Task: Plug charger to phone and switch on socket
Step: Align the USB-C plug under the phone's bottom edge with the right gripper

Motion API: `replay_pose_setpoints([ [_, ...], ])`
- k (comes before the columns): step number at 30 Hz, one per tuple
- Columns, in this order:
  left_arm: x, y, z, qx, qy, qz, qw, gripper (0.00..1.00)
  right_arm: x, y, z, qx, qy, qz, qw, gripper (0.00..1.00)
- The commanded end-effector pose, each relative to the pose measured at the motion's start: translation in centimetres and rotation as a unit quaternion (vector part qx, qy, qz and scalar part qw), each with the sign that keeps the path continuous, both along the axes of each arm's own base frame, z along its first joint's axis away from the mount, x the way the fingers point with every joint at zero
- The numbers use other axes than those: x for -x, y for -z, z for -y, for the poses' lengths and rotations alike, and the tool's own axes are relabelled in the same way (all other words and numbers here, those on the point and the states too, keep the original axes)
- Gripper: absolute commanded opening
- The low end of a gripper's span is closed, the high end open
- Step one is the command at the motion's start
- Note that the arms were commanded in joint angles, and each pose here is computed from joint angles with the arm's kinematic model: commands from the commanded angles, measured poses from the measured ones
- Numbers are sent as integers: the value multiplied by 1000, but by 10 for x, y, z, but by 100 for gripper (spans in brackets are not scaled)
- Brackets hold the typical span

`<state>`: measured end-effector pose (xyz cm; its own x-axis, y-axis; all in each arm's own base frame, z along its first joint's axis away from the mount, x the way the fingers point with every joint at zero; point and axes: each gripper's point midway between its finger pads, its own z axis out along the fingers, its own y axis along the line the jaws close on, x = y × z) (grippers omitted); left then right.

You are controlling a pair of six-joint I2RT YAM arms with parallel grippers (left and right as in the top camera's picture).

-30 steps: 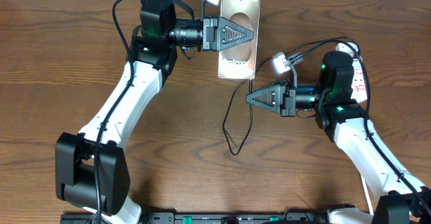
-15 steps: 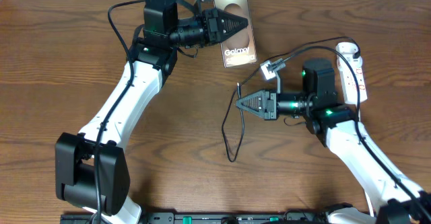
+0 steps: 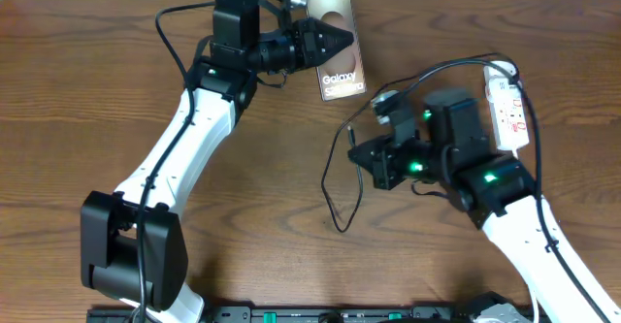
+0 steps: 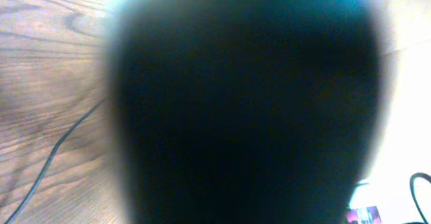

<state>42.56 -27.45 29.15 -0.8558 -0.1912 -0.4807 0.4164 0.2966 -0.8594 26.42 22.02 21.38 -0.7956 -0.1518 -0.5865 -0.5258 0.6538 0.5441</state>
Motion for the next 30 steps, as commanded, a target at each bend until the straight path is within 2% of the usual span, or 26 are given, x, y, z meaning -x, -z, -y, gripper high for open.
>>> replay_pose_setpoints([
  [1, 14, -23, 14, 4, 26, 48, 999, 7, -13, 3, 9, 53, 50, 27, 997, 1],
  [9, 25, -13, 27, -15, 48, 59, 997, 7, -19, 1, 10, 49, 61, 30, 997, 1],
  [22, 25, -5, 26, -25, 40, 39, 998, 7, -27, -1, 14, 58, 77, 46, 994, 1],
  [30, 15, -2, 22, -17, -4, -21, 1000, 7, -29, 6, 12, 61, 75, 37, 995, 1],
])
